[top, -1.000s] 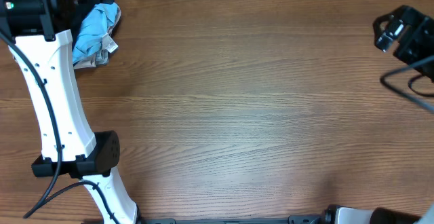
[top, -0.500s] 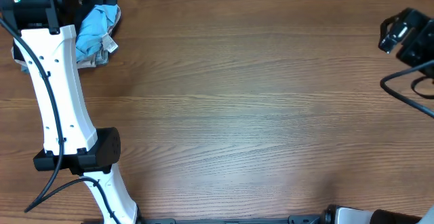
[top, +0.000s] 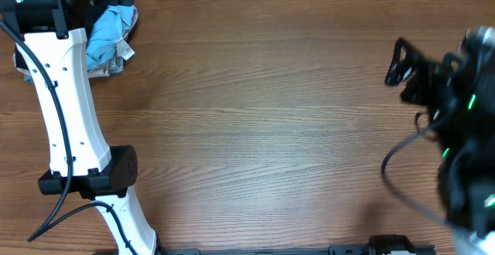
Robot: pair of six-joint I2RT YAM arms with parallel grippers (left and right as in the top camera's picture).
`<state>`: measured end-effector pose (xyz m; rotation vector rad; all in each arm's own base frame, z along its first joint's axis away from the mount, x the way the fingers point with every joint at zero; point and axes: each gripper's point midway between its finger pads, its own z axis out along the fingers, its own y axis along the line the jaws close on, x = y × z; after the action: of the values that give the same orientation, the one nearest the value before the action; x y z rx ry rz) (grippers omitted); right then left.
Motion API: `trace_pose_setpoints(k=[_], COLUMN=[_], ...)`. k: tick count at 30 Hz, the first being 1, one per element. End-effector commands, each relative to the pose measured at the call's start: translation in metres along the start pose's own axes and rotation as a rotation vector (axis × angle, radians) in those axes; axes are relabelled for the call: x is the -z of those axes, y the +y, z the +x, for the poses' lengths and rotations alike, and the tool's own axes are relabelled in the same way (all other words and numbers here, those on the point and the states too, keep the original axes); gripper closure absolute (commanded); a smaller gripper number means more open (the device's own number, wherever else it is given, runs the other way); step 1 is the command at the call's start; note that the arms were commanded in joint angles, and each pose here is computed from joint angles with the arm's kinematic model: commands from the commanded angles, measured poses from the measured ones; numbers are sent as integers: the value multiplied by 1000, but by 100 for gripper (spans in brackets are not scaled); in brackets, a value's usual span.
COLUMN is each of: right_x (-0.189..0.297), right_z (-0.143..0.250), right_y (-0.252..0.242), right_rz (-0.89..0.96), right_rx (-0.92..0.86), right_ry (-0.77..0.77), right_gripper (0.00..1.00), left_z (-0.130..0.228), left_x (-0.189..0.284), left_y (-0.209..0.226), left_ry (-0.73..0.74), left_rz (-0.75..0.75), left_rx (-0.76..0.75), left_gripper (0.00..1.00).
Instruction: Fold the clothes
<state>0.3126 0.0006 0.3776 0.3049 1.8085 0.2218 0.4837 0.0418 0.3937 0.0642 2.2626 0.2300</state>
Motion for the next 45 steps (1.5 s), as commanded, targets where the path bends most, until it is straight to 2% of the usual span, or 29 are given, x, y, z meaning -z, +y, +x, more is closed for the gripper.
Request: trace_pose_setpoints(k=[1, 7, 12, 15, 22, 27, 45], right_x=[6, 17, 14, 11, 14, 13, 13], right_z=[44, 113, 163, 180, 192, 212, 212], right_y=[-11, -35, -53, -59, -58, -47, -47], right_rz=[-35, -79, -88, -95, -143, -214, -214], right_rx=[-2, -8, -35, -35, -33, -20, -20], right_ry=[-48, -177, -196, -215, -270, -181, -182], right_gripper=[0, 0, 0, 0, 0, 0, 0], left_z=[2, 2, 2, 2, 2, 2, 2], left_x=[-3, -3, -3, -3, -3, -3, -3], left_y=[0, 0, 0, 0, 0, 0, 0], left_ry=[7, 7, 7, 7, 7, 7, 9], left_rz=[6, 5, 6, 6, 6, 6, 6], left_rx=[16, 16, 16, 16, 16, 16, 15], left_gripper=[0, 0, 0, 0, 0, 0, 0])
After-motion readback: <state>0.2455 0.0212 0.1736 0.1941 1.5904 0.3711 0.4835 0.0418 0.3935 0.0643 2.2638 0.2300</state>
